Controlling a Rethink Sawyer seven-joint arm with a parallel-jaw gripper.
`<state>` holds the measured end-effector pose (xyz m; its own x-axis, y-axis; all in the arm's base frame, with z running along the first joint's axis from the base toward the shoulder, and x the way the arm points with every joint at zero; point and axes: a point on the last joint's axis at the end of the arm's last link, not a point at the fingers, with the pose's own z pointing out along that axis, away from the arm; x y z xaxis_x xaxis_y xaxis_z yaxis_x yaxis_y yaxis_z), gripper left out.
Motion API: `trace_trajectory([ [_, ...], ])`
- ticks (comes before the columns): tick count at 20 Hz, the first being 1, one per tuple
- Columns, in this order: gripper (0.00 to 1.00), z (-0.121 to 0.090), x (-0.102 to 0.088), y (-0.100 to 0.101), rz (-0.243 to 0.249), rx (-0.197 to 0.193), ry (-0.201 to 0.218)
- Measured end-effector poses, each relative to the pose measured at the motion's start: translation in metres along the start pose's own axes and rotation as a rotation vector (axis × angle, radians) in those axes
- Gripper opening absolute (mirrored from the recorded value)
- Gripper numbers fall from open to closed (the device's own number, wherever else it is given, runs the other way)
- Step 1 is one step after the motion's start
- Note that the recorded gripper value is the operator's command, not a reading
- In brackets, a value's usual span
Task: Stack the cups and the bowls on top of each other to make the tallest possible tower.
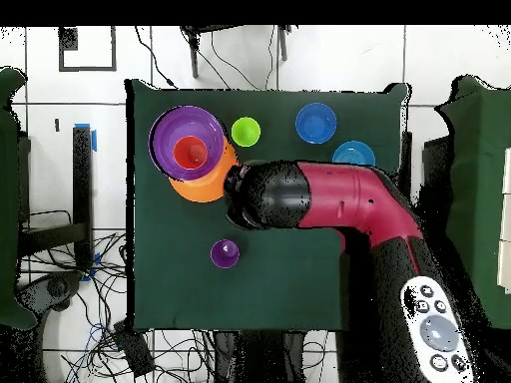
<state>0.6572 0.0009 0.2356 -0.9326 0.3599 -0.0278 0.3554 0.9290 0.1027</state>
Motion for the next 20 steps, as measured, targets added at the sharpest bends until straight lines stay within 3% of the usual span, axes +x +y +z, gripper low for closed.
trace_trajectory([
  [2,0.0,-0.006,-0.003,0.012,-0.007,-0.009,-0.005],
  [4,0.0,-0.017,-0.011,0.043,-0.026,-0.036,-0.031],
  [6,0.0,-0.021,-0.013,0.057,-0.037,-0.047,-0.042],
  [12,0.0,-0.036,-0.02,0.126,-0.093,-0.101,-0.089],
  [17,0.0,-0.037,-0.019,0.16,-0.127,-0.114,-0.108],
  [20,0.0,-0.037,-0.02,0.169,-0.135,-0.113,-0.115],
])
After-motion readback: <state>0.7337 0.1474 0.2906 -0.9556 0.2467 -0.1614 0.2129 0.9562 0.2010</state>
